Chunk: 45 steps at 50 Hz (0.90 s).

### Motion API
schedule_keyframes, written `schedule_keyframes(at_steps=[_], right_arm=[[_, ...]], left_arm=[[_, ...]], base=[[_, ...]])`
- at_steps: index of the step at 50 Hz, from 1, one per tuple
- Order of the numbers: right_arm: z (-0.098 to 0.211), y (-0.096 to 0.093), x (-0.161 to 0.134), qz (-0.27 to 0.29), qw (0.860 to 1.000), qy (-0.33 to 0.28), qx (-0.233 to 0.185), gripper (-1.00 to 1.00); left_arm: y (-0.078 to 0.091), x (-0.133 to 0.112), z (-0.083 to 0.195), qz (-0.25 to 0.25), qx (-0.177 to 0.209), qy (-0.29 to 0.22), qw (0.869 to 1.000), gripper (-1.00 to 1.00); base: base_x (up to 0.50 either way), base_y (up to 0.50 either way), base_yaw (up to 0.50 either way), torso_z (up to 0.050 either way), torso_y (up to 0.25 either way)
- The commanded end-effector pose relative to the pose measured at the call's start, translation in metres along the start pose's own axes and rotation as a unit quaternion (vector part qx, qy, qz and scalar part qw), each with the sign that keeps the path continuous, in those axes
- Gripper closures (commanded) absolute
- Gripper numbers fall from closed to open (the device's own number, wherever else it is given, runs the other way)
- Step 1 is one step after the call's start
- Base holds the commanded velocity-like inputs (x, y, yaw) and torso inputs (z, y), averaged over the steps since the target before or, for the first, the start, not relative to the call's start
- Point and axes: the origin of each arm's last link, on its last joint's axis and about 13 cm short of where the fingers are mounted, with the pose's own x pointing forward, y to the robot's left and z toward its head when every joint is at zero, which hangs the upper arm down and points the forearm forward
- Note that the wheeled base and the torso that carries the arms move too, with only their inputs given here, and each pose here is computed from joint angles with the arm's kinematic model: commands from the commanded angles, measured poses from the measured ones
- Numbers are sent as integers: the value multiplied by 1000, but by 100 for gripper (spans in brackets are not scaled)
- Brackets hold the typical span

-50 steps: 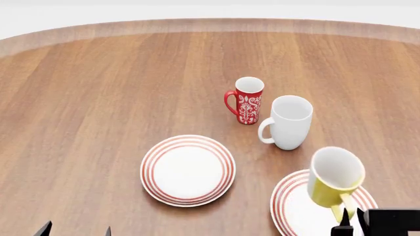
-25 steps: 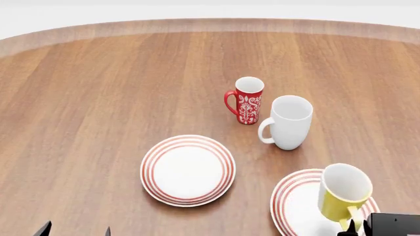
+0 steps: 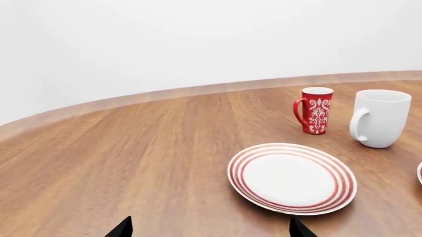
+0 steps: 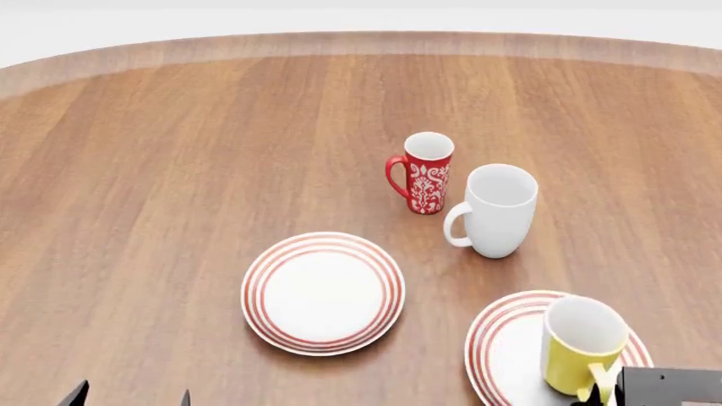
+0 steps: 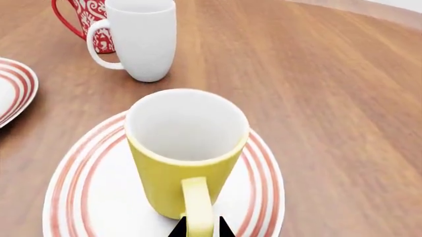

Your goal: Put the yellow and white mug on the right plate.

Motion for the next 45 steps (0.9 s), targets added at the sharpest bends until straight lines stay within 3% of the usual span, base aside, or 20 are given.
schedule_keyframes(at_steps=[1, 15, 16, 38, 45], right_arm=[[-4, 0, 2, 1, 1000, 8, -4, 100], [-7, 0, 2, -3, 1000, 14, -8, 100], [-7, 0, 2, -6, 1000, 17, -6, -100], [-9, 0, -2, 0, 1000, 10, -9, -100], [0, 8, -19, 10, 999, -28, -17, -100]], left_arm=[[0, 0, 0, 0, 0, 0, 1000, -100], [0, 0, 0, 0, 0, -1, 1000, -100], [0, 0, 0, 0, 0, -2, 1000, -100], [0, -1, 0, -2, 0, -1, 1000, -100], [0, 0, 0, -1, 0, -1, 1000, -100]], base=[[0, 0, 0, 0, 0], [3, 0, 1, 0, 0], [0, 0, 0, 0, 0], [0, 0, 0, 0, 0], [0, 0, 0, 0, 0]])
